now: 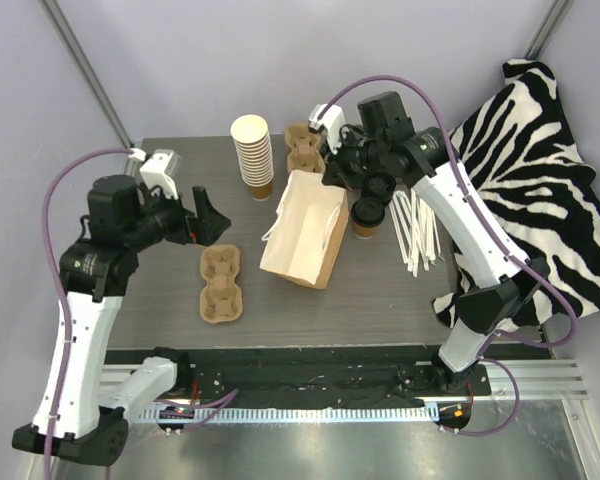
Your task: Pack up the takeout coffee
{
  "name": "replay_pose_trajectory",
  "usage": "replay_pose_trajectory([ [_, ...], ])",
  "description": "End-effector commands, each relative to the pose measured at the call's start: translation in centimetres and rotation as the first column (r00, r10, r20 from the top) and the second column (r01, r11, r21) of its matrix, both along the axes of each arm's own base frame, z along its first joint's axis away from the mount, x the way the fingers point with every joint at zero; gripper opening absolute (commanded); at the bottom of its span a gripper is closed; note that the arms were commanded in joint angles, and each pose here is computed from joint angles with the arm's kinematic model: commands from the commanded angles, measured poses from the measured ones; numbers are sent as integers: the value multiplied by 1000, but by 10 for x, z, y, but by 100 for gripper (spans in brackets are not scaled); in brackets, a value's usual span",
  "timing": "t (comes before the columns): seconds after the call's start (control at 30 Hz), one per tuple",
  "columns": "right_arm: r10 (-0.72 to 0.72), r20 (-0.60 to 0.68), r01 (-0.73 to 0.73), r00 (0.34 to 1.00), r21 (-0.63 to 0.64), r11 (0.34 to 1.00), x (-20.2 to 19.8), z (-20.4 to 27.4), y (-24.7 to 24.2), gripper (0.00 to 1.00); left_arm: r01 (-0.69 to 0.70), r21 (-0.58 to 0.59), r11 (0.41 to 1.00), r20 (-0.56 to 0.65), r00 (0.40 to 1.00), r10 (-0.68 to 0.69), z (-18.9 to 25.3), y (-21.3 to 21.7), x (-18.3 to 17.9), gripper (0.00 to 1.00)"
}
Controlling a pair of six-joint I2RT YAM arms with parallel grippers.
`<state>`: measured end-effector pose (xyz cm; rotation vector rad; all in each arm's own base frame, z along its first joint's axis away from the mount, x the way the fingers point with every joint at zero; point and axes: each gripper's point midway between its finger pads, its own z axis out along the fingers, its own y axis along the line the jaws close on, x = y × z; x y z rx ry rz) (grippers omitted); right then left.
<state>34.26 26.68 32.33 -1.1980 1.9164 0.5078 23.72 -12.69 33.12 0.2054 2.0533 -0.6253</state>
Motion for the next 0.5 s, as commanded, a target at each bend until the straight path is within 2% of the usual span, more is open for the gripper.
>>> replay_pose_trajectory([
  [0.0, 83, 155, -86, 984, 13, 996, -11, 32, 5, 1, 190, 86, 978, -52, 981, -186, -6, 13, -15, 100],
  [0.1, 118, 197, -118, 973, -14, 993, -20, 33, 8, 1, 234, 127, 964, -117, 968, -220, -25, 26, -7, 100],
  [0.17, 140, 238, -137, 961, -30, 990, -26, 37, 11, 1, 253, 135, 958, -209, 952, -222, -46, 32, 0, 99],
  [0.27, 154, 252, -146, 956, -50, 988, -34, 34, 11, 1, 328, 190, 925, -282, 921, -269, -78, 39, 5, 100],
  [0.37, 167, 255, -158, 952, -57, 986, -41, 28, 14, 1, 386, 294, 875, -299, 906, -300, -108, 53, 16, 100],
  [0.4, 173, 254, -162, 952, -61, 985, -44, 26, 14, 1, 435, 326, 839, -295, 890, -347, -117, 55, 18, 100],
  [0.47, 180, 262, -169, 948, -62, 984, -48, 28, 16, 1, 430, 364, 826, -318, 891, -324, -133, 70, 28, 100],
])
